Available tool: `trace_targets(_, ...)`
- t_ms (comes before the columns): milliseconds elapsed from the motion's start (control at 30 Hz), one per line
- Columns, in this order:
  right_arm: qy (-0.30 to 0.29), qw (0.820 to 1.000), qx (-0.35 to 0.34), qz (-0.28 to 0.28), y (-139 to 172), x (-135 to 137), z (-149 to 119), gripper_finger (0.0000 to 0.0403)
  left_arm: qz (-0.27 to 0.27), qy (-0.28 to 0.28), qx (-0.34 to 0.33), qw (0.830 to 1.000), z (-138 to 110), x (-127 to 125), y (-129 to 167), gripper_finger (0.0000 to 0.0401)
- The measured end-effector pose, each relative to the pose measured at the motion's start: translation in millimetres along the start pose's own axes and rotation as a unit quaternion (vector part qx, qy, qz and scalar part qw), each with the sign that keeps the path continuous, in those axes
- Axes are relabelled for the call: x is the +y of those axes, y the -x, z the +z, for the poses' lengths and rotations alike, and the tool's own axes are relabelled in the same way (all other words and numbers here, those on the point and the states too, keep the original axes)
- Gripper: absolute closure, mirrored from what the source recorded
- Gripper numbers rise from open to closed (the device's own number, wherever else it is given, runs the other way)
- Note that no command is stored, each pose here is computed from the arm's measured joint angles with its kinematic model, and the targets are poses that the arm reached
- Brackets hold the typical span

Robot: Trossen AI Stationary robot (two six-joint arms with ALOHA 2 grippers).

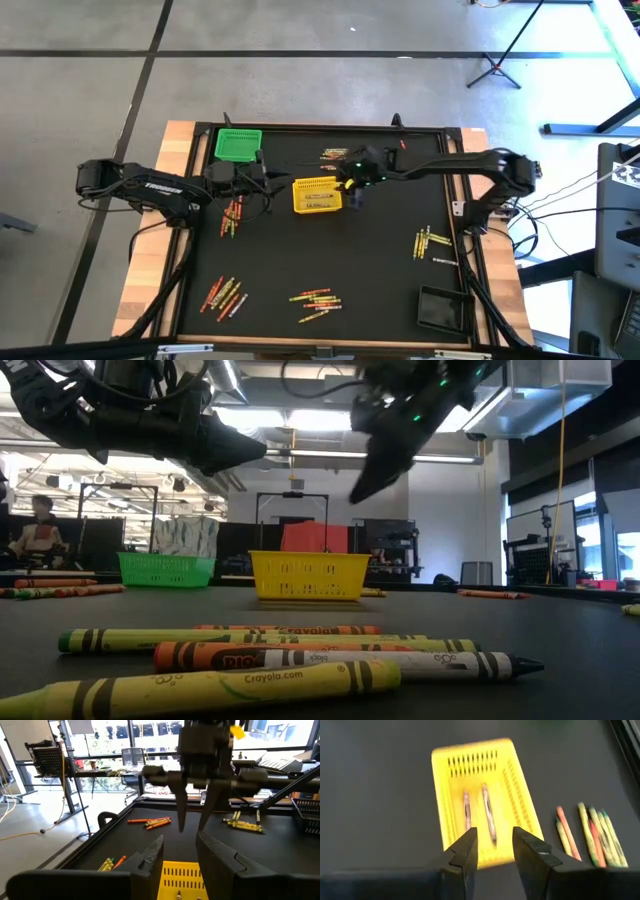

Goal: Sort crayons
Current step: Put the orange crayon into the green bin

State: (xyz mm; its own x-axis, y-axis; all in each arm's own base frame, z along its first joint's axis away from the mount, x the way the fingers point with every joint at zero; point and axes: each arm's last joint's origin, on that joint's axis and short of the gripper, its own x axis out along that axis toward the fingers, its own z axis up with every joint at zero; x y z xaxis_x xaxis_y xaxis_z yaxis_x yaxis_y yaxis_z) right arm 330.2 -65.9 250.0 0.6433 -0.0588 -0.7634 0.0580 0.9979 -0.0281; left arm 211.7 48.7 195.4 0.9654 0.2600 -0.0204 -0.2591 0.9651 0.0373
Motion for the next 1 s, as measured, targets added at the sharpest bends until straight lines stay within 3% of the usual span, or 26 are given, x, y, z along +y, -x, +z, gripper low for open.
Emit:
trace_targets(267,-0.018,0.994,0.043,-0.101,40,-1,-43,0.0281,0.000,0.000,-0.006,1.000,1,0,0,0.0298)
trace_targets(467,-0.080,0.976,0.086,-0.184,54,-23,-83,0.0281,0.001,0.000,-0.007,1.000,1,0,0,0.0298)
trace_targets(833,-0.238,0.924,0.169,-0.248,50,-79,-139,0.0311,0.022,0.000,-0.007,1.000,1,1,0,0.0298)
trace_targets(1000,-0.277,0.917,0.182,-0.224,41,-94,-151,0.0312,0.024,0.001,-0.006,1.000,1,1,0,0.0298)
